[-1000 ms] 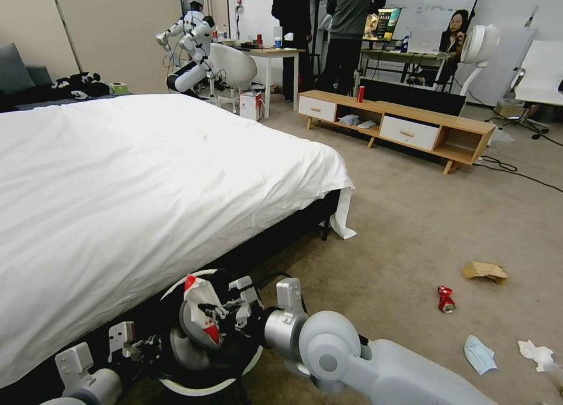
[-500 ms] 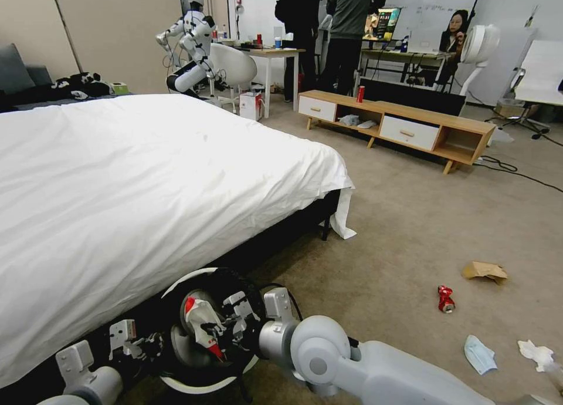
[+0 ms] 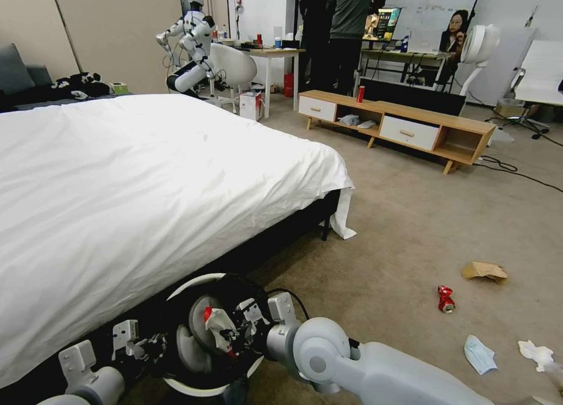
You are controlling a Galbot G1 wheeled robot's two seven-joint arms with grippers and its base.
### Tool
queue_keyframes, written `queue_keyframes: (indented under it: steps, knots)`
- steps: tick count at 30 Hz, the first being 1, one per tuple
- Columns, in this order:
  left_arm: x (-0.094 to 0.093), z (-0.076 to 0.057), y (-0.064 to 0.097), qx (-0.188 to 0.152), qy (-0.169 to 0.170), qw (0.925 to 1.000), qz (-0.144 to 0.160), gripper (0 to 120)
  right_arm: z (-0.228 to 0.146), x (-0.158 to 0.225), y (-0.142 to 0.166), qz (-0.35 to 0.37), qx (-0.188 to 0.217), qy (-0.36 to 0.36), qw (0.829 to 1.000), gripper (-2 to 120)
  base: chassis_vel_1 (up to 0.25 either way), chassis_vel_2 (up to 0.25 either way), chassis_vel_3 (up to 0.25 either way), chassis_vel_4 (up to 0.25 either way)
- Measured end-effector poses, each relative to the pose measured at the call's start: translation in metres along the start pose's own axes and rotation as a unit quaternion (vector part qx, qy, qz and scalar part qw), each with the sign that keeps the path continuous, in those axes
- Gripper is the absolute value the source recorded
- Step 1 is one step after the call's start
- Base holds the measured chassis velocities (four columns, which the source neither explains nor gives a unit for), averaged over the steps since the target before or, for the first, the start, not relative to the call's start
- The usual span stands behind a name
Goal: Pick up the trash bin, then pick up the garbage from the floor and place it into the trash bin.
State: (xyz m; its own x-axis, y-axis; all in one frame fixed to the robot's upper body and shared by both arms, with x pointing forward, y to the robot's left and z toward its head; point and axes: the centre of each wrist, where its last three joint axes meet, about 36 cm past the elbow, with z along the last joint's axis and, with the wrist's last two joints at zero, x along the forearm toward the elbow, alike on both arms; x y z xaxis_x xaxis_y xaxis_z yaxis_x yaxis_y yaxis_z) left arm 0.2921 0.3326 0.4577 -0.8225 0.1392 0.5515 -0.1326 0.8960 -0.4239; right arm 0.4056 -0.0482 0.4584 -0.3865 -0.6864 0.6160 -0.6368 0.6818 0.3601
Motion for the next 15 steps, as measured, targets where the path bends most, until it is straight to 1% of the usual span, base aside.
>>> queue_keyframes:
  steps: [2,3,4,5,6,7,8,9,10,11,12,13,14,15]
  knots:
    - [0.0,0.0,0.0,0.0,0.0,1.0,0.0,1,0.0,0.0,-0.001,0.003,0.001,0.001,1.0,0,0.0,0.0,0.0,0.0]
    - [0.0,0.0,0.0,0.0,0.0,1.0,0.0,1,-0.001,0.0,-0.001,0.006,0.003,0.002,1.0,3,0.0,0.0,0.0,0.0]
    - [0.0,0.0,0.0,0.0,0.0,1.0,0.0,1,-0.001,0.0,-0.001,0.006,0.003,0.002,1.0,3,0.0,0.0,0.0,0.0]
    - [0.0,0.0,0.0,0.0,0.0,1.0,0.0,1,-0.001,0.0,-0.002,0.006,0.003,0.002,1.0,7,0.0,0.0,0.0,0.0]
    - [0.001,0.0,0.0,-0.001,0.001,1.0,0.0,1,-0.002,0.001,-0.001,0.007,0.004,0.001,1.0,13,0.0,0.0,0.0,0.0]
    - [0.001,0.0,0.0,-0.001,0.001,1.0,0.0,1,-0.002,0.001,-0.001,0.007,0.004,0.001,1.0,13,0.0,0.0,0.0,0.0]
    - [0.001,0.0,0.0,-0.001,0.001,1.0,0.0,1,-0.002,0.002,-0.001,0.007,0.005,0.0,1.0,19,0.0,0.0,0.0,0.0]
    - [0.001,0.0,0.0,-0.001,0.001,1.0,-0.001,1,-0.003,0.004,0.0,0.008,0.005,-0.001,1.0,26,0.0,0.0,0.0,0.0]
    - [0.001,0.0,0.0,-0.001,0.001,1.0,-0.001,1,-0.003,0.004,0.0,0.008,0.005,-0.001,1.0,26,0.0,0.0,0.0,0.0]
    - [0.001,0.0,0.001,-0.002,0.001,1.0,-0.001,1,-0.004,0.005,0.0,0.008,0.006,-0.002,1.0,30,0.0,0.0,0.0,0.0]
    - [0.001,0.0,0.001,-0.002,0.001,1.0,-0.002,1,-0.005,0.007,0.001,0.007,0.007,-0.004,1.0,36,0.0,0.0,0.0,0.0]
    - [0.001,0.0,0.001,-0.002,0.001,1.0,-0.002,1,-0.005,0.007,0.001,0.007,0.007,-0.004,1.0,36,0.0,0.0,0.0,0.0]
    - [0.001,0.0,0.001,-0.002,0.001,1.0,-0.002,1,-0.006,0.008,0.001,0.006,0.007,-0.006,1.0,40,0.0,0.0,0.0,0.0]
    - [0.001,0.0,0.002,-0.001,0.002,1.0,-0.002,1,-0.007,0.011,0.002,0.005,0.008,-0.007,1.0,48,0.0,0.0,0.0,0.0]
